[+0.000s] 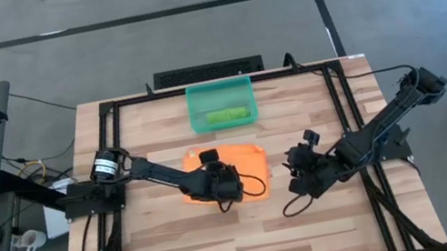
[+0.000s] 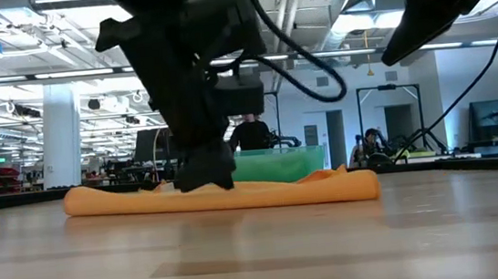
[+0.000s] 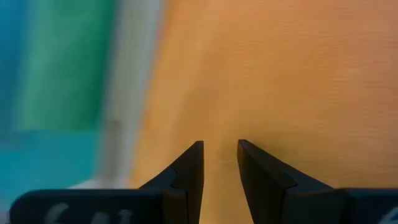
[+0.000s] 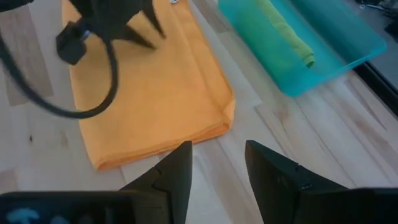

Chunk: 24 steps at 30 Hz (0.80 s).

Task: Roll microfiber towels into tight, uniform cylinder then place into a basket
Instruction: Fold the orange towel

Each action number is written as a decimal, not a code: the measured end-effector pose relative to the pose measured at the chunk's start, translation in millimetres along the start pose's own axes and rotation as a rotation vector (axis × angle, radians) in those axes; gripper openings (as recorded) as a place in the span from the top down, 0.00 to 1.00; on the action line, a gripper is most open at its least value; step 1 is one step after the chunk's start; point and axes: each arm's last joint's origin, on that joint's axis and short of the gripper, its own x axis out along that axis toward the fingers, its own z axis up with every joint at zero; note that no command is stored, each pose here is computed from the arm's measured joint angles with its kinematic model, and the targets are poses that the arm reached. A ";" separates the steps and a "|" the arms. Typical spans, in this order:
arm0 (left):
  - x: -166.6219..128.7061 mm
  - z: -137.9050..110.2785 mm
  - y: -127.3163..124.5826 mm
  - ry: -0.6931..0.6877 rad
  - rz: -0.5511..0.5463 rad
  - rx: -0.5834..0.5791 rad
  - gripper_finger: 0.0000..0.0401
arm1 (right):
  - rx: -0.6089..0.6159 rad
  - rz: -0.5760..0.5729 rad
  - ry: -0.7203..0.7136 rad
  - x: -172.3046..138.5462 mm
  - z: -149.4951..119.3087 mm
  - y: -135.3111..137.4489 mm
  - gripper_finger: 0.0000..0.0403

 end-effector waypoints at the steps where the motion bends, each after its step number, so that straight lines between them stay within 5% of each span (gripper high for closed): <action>1: -0.4 0.1 1.2 -0.006 0.026 -0.009 0.77 | 0.003 -0.001 0.000 0.5 0.4 -0.4 0.58; 7: -13.5 16.7 -0.7 -0.114 0.008 -0.123 0.77 | 0.003 0.000 -0.001 0.6 0.7 -0.3 0.58; 11: -24.0 37.3 -9.8 -0.285 -0.103 -0.218 0.77 | 0.004 0.001 -0.002 0.6 0.8 -0.2 0.58; 16: -23.8 48.9 -31.8 -0.418 -0.328 -0.135 0.77 | 0.012 0.009 -0.007 0.5 1.7 0.6 0.58; 24: -6.8 42.8 -45.9 -0.373 -0.361 -0.019 0.77 | -0.007 0.022 -0.003 0.6 2.0 1.3 0.58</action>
